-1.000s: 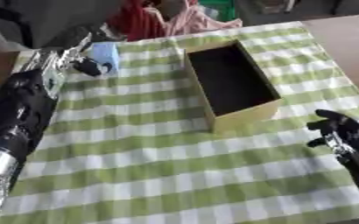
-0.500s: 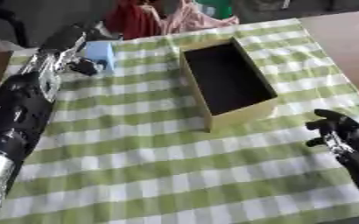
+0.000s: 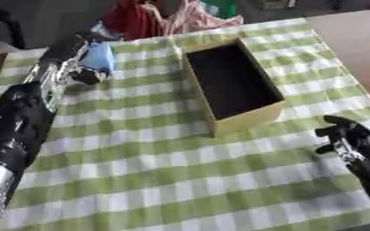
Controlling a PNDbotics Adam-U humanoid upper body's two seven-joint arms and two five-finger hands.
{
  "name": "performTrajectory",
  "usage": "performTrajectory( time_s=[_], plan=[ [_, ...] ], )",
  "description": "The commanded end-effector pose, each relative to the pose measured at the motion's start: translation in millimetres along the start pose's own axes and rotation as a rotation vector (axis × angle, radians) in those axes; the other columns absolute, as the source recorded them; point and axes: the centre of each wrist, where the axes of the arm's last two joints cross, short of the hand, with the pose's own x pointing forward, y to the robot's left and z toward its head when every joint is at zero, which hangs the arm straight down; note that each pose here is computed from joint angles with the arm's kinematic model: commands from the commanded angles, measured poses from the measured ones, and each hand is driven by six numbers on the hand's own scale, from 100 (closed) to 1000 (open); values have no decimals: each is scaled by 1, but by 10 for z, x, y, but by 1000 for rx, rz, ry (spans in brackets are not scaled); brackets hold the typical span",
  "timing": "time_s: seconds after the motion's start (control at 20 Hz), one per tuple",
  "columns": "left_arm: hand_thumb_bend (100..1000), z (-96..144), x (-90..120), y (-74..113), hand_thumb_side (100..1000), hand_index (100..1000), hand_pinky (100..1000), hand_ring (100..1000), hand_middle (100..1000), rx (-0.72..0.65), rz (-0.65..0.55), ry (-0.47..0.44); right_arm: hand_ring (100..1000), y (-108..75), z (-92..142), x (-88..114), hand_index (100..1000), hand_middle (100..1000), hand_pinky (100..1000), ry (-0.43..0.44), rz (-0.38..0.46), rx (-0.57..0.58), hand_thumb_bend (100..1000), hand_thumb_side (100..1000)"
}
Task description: Pick up objects on the table and place them in the box.
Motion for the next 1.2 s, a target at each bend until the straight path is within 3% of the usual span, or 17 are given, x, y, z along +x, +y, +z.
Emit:
performTrajectory(
  time_s=[0.05, 0.35, 0.4, 0.9, 1.2],
  plan=[
    [204, -4, -73, 116, 206, 829, 787, 744, 741, 22, -16, 16, 808, -54, -41, 94, 852, 614, 592, -34, 25, 5, 100, 557],
    [104, 0, -64, 123, 216, 764, 743, 664, 584, 93, -7, 20, 809, -56, -36, 88, 852, 614, 592, -32, 24, 4, 100, 558],
    [126, -1, -61, 133, 186, 760, 740, 660, 575, 110, -3, 18, 809, -57, -34, 87, 852, 614, 592, -31, 23, 4, 100, 557],
    [100, -29, 20, 365, 167, 757, 735, 653, 558, 215, 42, -36, 809, -57, -14, 63, 852, 614, 593, -23, 16, 6, 100, 553],
    [100, -66, 302, 511, 158, 758, 733, 652, 553, 241, 77, -169, 810, -44, -11, 56, 852, 614, 593, -23, 8, 11, 100, 559]
  ],
)
